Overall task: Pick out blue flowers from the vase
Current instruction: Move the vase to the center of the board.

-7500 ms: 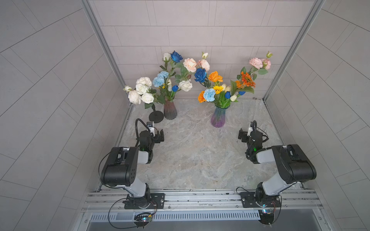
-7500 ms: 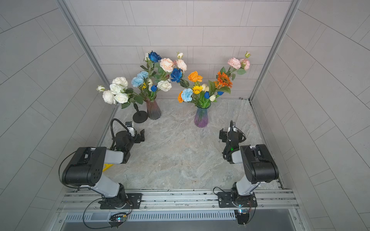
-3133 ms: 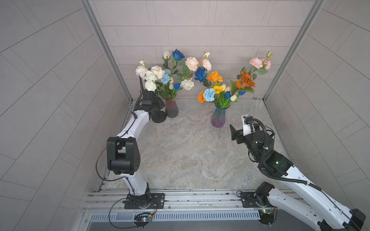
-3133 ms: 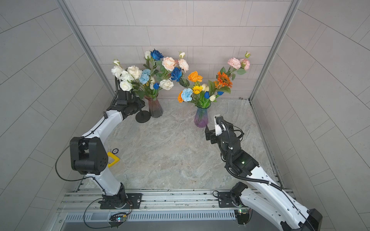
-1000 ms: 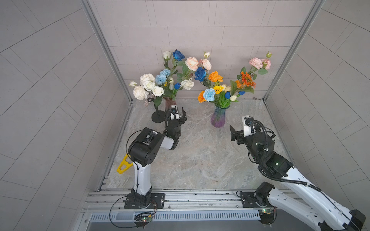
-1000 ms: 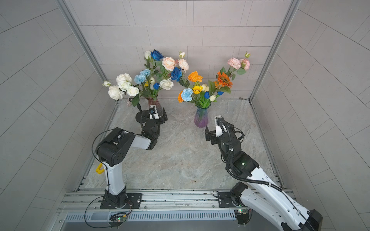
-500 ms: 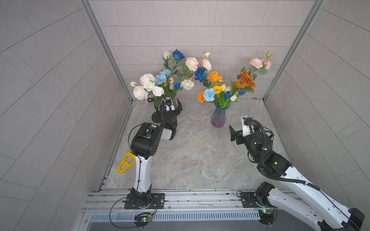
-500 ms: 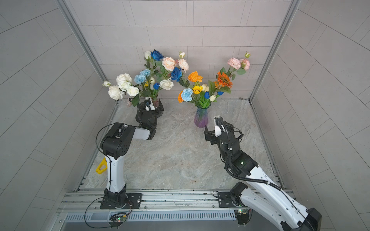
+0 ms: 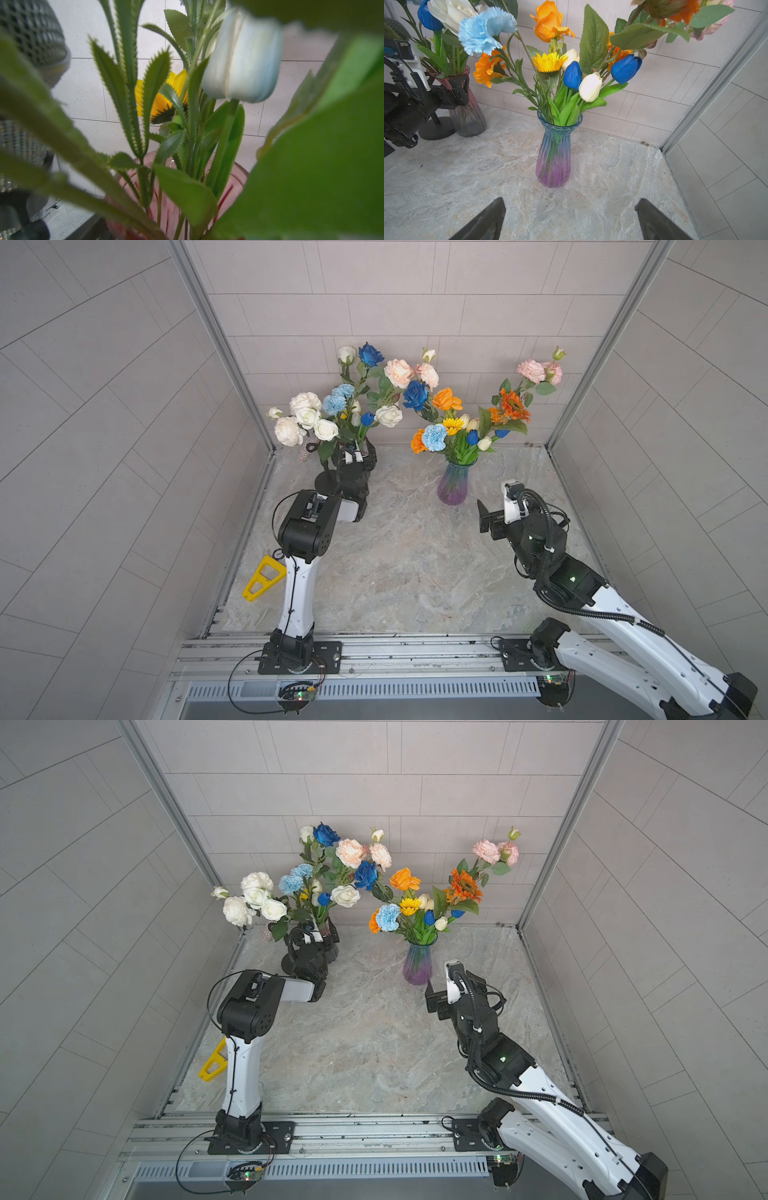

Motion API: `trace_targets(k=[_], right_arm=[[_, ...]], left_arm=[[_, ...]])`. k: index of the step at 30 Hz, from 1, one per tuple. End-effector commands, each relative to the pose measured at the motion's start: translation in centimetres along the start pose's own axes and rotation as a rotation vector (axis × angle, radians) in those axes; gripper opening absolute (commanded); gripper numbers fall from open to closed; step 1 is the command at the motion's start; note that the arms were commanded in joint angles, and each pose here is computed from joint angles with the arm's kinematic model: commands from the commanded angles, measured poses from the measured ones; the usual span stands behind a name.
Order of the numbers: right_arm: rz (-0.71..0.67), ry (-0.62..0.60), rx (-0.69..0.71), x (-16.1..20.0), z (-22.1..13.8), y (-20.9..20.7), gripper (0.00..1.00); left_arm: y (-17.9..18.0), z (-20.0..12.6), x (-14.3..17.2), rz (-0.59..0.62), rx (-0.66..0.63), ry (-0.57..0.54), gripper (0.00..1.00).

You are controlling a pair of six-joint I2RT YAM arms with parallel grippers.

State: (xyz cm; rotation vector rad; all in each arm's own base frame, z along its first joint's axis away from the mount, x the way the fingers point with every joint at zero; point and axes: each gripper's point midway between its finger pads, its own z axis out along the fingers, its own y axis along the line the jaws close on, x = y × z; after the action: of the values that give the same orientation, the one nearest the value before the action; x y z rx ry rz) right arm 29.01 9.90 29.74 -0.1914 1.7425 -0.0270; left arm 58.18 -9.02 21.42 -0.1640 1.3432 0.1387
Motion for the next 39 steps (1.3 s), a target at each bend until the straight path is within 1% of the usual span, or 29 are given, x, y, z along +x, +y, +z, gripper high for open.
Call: trace_targets(k=[1, 2, 3, 4, 5, 7, 9, 13, 15, 16, 19, 20, 22, 27, 32, 39], right_arm=[[-0.011, -0.018, 0.016, -0.6, -0.4, -0.5, 0.99], [-0.012, -0.017, 0.016, -0.5, -0.4, -0.4, 0.99], [-0.011, -0.017, 0.018, -0.5, -0.4, -0.5, 0.99], [-0.013, -0.016, 0.016, -0.5, -0.4, -0.5, 0.99], [-0.011, -0.017, 0.018, -0.6, -0.5, -0.5, 0.99], [-0.012, -0.020, 0.020, -0.7, -0.6, -0.6, 0.99], [-0.010, -0.025, 0.022, -0.8, -0.7, -0.7, 0.99], [-0.011, -0.027, 0.022, -0.8, -0.7, -0.7, 0.99], [-0.013, -0.022, 0.024, -0.7, -0.7, -0.7, 0.99], [-0.013, -0.021, 0.022, -0.6, -0.6, -0.7, 0.99], [-0.016, -0.019, 0.027, -0.6, -0.6, -0.7, 0.99], [-0.015, -0.019, 0.027, -0.6, -0.6, -0.7, 0.99], [-0.016, -0.020, 0.030, -0.6, -0.6, -0.8, 0.99], [-0.019, -0.024, 0.038, -0.6, -0.7, -0.9, 0.99], [-0.018, -0.028, 0.044, -0.5, -0.7, -1.1, 1.00], [-0.017, -0.034, 0.042, -0.6, -0.7, -1.1, 0.99]], left_arm=[[0.7, 0.8, -0.8, 0.018, -0.039, -0.032, 0.92], [0.9, 0.9, -0.8, 0.018, -0.042, -0.033, 0.90], [0.8, 0.9, -0.8, 0.017, -0.041, -0.034, 0.84], [0.9, 1.0, -0.7, 0.018, -0.041, -0.034, 0.75], [0.8, 1.0, -0.7, 0.018, -0.039, -0.034, 0.72], [0.8, 1.2, -0.4, 0.025, -0.037, -0.024, 0.72], [0.8, 1.3, -0.1, 0.025, -0.039, -0.018, 0.75], [1.0, 1.6, 0.2, 0.020, -0.043, -0.022, 0.76], [0.9, 1.9, 0.0, 0.017, -0.046, -0.028, 0.84], [0.9, 2.0, 0.1, 0.019, -0.044, -0.028, 0.86], [0.7, 2.6, -0.3, 0.022, -0.037, -0.031, 0.90], [0.6, 2.9, -0.4, 0.024, -0.037, -0.032, 0.94], [0.6, 3.4, -0.5, 0.026, -0.038, -0.032, 0.96], [0.6, 4.6, -0.2, 0.044, -0.038, -0.011, 0.97], [0.9, 5.0, 0.3, 0.065, -0.046, 0.001, 0.99], [1.5, 5.5, 1.5, 0.086, -0.059, 0.031, 1.00]])
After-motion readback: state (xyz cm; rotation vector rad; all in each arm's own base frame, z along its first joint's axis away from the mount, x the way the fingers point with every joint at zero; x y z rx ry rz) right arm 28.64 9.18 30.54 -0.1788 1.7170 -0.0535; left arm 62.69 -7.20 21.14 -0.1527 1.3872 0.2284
